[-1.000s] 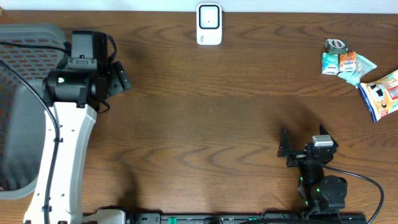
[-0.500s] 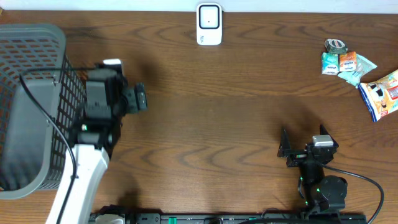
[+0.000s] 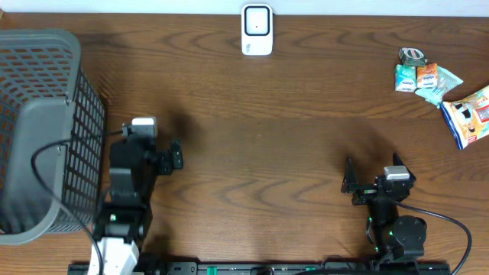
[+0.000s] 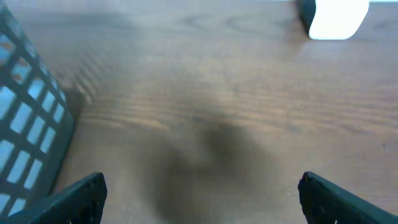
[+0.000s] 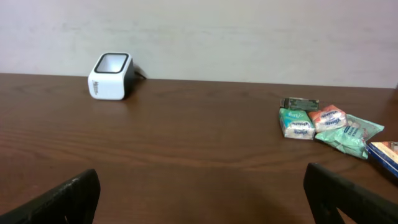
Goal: Scan the item barcode
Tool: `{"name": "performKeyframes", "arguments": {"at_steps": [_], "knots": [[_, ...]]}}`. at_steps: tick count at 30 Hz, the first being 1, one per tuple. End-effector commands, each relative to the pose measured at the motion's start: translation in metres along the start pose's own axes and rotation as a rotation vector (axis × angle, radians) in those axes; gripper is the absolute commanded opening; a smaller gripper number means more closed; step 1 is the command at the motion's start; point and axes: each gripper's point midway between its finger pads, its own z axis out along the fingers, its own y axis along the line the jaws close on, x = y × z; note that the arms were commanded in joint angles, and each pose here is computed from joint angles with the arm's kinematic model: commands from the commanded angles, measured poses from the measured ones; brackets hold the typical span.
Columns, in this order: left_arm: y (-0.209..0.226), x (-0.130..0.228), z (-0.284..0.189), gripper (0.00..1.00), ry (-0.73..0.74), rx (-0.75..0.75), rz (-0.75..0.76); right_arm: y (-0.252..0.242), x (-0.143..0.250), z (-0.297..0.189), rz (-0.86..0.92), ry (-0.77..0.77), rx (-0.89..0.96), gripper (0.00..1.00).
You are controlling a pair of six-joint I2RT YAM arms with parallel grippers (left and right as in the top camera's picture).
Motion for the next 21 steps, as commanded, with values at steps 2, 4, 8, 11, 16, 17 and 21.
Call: {"name": "performKeyframes", "arguments": {"at_steps": [2,4,8,11,16,17,21], "knots": [[-0.001,0.011,-0.006,0.98,-0.095,0.017,0.052,-0.001,0.000,0.000,0.015,-0.001,0.005,0.99],[-0.002,0.015,-0.008,0.98,-0.151,0.024,0.071,-0.001,0.000,0.000,0.015,-0.001,0.005,0.99],[-0.001,0.028,-0.012,0.98,-0.235,0.026,0.067,-0.001,0.000,0.000,0.015,-0.001,0.005,0.99],[0.000,0.034,-0.016,0.98,-0.280,0.027,0.065,-0.001,0.000,0.000,0.015,-0.001,0.005,0.99],[0.000,0.029,-0.025,0.98,-0.330,0.025,0.078,-0.001,0.000,0.000,0.015,-0.001,0.005,0.99],[0.000,0.028,-0.026,0.98,-0.337,0.024,0.086,-0.001,0.000,0.000,0.014,-0.001,0.005,0.99],[0.001,0.036,-0.026,0.97,-0.308,0.022,0.097,-0.001,0.000,0.000,0.015,-0.001,0.005,0.99]]}}
